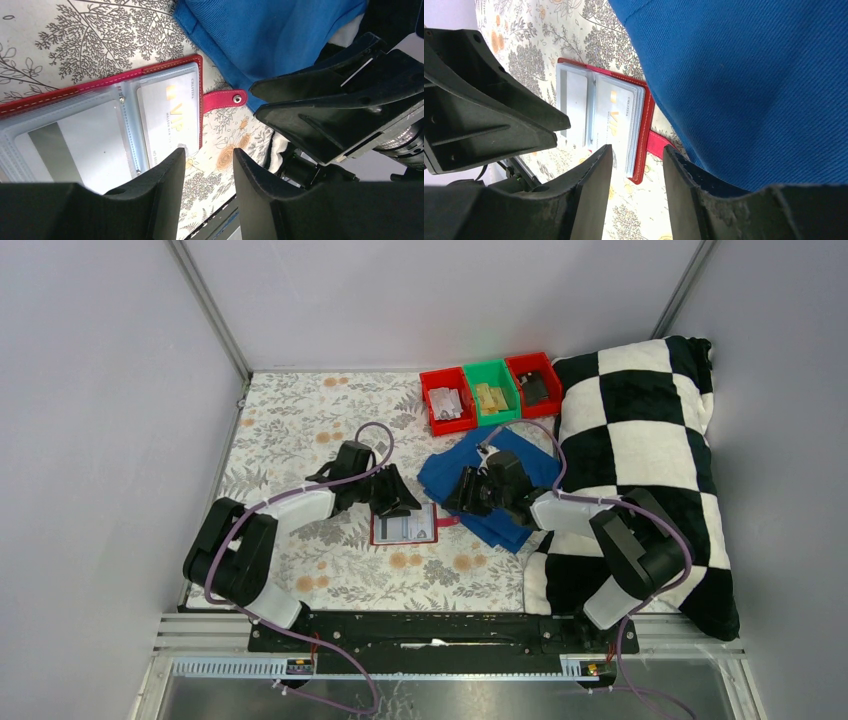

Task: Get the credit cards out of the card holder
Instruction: Remove the credit card from the card holder.

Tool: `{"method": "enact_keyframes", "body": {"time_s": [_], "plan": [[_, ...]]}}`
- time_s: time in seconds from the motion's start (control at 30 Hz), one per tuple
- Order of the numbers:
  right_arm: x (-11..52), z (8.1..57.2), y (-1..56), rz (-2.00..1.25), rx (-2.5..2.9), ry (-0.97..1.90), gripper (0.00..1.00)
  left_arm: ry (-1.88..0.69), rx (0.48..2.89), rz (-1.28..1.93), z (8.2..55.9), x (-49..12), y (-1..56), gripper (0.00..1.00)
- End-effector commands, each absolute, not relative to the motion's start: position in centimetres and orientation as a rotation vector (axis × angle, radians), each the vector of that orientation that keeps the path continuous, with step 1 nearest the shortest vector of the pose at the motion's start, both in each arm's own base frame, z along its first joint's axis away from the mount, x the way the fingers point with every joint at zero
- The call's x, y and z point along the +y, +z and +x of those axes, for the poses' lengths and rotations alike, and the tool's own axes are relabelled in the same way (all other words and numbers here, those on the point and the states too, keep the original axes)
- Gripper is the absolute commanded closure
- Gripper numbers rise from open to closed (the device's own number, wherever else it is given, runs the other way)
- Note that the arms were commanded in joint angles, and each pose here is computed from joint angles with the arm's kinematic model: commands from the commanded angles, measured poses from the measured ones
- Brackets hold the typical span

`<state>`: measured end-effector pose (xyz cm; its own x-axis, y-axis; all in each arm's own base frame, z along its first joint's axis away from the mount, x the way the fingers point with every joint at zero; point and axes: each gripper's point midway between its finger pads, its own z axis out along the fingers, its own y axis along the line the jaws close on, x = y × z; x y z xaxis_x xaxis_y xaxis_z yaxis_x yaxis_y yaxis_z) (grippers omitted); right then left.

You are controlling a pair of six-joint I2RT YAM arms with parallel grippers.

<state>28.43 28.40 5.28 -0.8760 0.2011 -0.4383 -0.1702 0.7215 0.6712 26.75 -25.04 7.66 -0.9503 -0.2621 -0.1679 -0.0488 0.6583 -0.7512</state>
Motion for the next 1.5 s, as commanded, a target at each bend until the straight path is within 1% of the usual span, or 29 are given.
{"method": "enact_keyframes", "body": {"time_s": [0.0,0.1,0.27,0.33,0.37,0.67,0.97,1.3,1.37,1.47], "plan": [[30.4,28.0,6.8,-0.061,2.397,1.102,0.52,-1.112,2.604,-0.258,27.4,-24.4,7.1,0.56],[32.4,27.3,6.6,-0.090,2.407,1.172,0.58,-1.068,2.620,-0.295,27.6,-23.6,6.4,0.56],[33.2,27.5,5.7,-0.067,2.413,1.211,0.79,-1.066,2.636,-0.311,27.3,-23.1,5.5,0.57],[33.4,27.5,5.5,-0.073,2.417,1.220,0.85,-1.062,2.655,-0.313,27.0,-23.1,4.9,0.58],[33.6,27.4,5.4,-0.078,2.420,1.226,0.86,-1.057,2.660,-0.315,26.9,-23.0,4.7,0.58],[34.1,27.3,3.7,-0.063,2.454,1.251,0.86,-1.038,2.679,-0.339,26.5,-22.6,3.6,0.59],[34.1,26.9,2.0,-0.041,2.491,1.257,0.84,-1.030,2.690,-0.331,26.3,-22.5,3.1,0.61],[34.1,26.7,1.3,-0.023,2.507,1.262,0.84,-1.048,2.682,-0.333,26.1,-22.5,2.3,0.72],[34.2,26.7,1.1,-0.019,2.509,1.269,0.85,-1.058,2.669,-0.330,26.3,-22.6,2.2,0.77],[34.2,26.5,0.9,-0.016,2.518,1.274,0.85,-1.060,2.666,-0.331,26.3,-22.5,2.1,0.90]]}}
